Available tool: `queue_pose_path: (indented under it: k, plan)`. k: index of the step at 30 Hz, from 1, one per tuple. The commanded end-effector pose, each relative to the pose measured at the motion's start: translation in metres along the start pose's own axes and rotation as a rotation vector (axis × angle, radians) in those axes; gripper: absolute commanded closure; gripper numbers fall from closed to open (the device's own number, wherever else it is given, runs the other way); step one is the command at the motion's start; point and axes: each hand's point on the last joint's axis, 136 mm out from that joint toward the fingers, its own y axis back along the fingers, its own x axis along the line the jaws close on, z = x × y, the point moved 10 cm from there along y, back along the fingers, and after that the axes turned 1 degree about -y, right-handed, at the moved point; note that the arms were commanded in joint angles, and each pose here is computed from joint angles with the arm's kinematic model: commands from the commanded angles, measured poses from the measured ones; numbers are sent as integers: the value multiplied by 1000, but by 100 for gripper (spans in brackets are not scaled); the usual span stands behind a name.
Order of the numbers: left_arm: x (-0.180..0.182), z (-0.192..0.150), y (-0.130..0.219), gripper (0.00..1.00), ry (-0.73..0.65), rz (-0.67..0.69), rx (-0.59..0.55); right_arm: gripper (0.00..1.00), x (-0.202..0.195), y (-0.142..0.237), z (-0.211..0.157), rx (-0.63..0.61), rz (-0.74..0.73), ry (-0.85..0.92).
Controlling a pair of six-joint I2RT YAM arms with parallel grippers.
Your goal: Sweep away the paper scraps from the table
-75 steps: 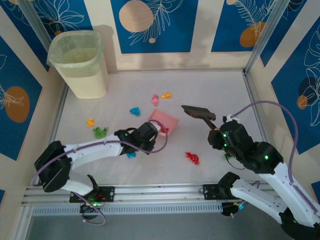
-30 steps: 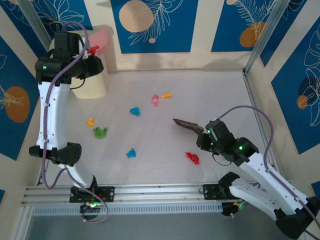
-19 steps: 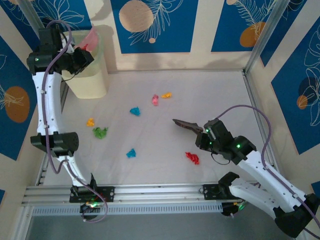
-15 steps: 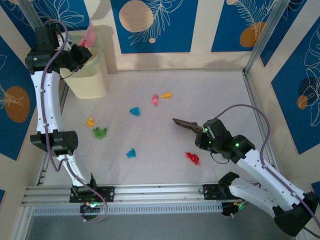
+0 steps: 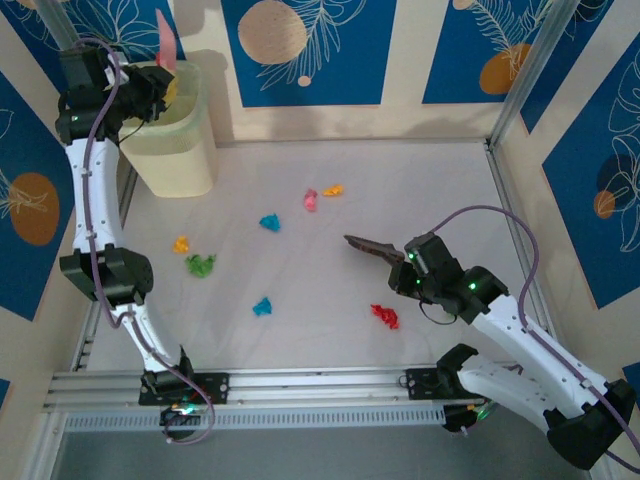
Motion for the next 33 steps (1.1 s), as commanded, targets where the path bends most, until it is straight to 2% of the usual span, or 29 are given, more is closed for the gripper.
queue_pose_path:
  k: [1,13,21,28,33]
  plan:
    - [-22,11,6,100,32,-154,-27,100,3,6,5,-20,18,-14]
    - [-10,22,0,100,197,-352,-102,100,1,7,7,-43,1,-1]
    - [2,23,-2,100,248,-415,-119,100,-1,6,6,-43,-8,-4]
    - [-2,10,12,100,222,-419,-122,100,-2,10,8,-59,-7,-8]
    - [-13,-8,32,100,162,-415,-118,100,-4,18,11,-115,6,-21]
